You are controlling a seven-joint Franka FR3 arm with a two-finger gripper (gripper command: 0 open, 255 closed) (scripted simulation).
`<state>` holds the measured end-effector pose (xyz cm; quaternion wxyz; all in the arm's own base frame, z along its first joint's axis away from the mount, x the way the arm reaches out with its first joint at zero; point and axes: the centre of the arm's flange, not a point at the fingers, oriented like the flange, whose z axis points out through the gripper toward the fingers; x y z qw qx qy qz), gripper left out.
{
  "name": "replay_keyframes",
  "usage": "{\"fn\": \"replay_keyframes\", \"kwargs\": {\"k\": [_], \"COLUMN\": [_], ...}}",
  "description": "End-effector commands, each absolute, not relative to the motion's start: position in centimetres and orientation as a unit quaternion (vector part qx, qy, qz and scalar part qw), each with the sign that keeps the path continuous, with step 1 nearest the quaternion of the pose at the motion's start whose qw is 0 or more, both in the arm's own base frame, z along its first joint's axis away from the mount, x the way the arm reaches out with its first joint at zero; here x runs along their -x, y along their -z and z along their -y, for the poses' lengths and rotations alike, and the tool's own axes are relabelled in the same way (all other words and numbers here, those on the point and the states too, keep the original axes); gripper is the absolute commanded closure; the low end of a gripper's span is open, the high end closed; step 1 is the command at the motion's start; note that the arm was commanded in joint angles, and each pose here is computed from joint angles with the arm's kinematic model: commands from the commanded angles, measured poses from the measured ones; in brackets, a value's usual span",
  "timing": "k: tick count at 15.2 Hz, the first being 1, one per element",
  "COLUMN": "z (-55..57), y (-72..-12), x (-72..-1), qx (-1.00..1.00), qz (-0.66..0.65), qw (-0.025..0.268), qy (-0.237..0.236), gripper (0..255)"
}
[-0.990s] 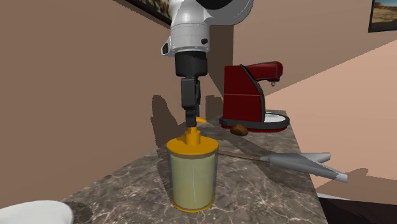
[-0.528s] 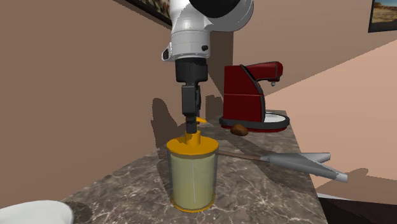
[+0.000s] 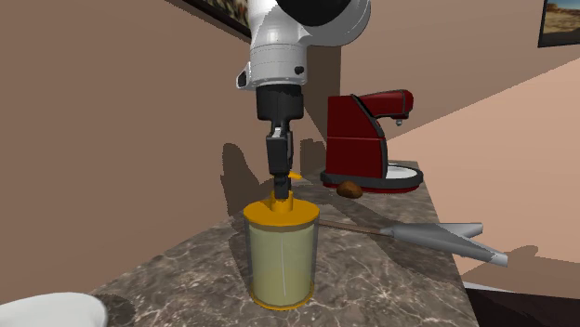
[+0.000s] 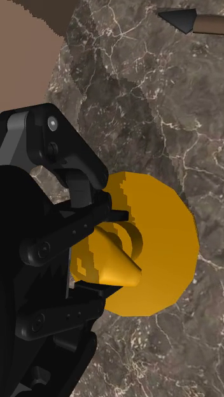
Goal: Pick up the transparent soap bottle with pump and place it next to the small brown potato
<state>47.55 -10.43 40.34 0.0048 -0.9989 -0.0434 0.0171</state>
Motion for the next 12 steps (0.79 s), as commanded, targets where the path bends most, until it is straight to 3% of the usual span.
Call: {"fn": "replay_keyframes", "kwargs": {"k": [1, 12], "z": [10.4, 10.4], "y": [-40.3, -44.0], "x": [-47.5, -47.5], "qx": [0.999, 0.999], "qz": [0.043, 0.043], "qw": [0.005, 0.005], "qy": [-0.017, -0.017], "gripper": [255, 255]}}
